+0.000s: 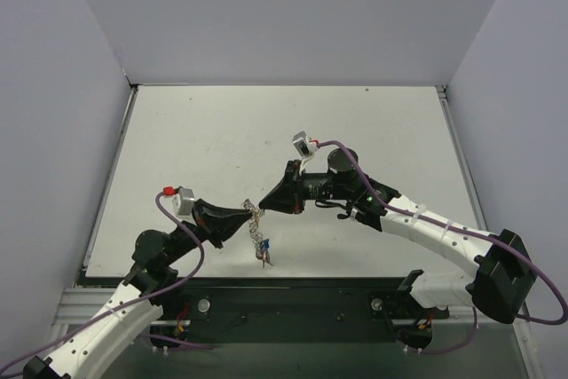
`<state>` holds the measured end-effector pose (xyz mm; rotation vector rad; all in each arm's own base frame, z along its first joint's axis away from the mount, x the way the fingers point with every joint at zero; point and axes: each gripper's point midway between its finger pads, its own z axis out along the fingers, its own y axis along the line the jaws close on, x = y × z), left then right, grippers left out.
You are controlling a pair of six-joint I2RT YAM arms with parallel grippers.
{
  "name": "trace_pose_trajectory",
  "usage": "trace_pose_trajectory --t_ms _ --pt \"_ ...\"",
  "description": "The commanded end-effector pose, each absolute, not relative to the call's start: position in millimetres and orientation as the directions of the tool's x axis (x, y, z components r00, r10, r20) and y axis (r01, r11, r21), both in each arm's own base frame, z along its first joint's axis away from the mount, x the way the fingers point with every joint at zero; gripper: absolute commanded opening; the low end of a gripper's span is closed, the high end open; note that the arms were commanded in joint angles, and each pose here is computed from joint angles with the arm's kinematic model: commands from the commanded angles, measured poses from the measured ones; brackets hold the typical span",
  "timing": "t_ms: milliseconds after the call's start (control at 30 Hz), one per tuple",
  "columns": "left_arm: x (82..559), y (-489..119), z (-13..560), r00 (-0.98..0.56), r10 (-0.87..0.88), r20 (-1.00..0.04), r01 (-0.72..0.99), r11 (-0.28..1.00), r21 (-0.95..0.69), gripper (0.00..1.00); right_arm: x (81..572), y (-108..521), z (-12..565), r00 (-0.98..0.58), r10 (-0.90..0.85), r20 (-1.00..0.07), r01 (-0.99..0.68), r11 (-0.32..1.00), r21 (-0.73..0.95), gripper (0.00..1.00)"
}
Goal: Put the keys on the keyring
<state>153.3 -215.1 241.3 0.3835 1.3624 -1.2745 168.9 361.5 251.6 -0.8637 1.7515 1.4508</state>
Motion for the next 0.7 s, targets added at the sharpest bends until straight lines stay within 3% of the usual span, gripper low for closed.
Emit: trace_pose_trajectory --t_ms 0,667 --pt "159.4 -200.0 282.3 -0.134 -0.525 -0.841 0.830 0.404 -0.384 0.00 157.9 364.2 280.3 -0.491 -0.012 -0.871 -0.870 0.043 0.491 0.00" --pt "151.8 -204.6 294.2 -0.122 -0.526 -0.842 0.865 0.360 -0.350 0.00 168.4 379.6 264.0 -0.546 -0.018 -0.837 -0.837 0.037 0.545 0.00"
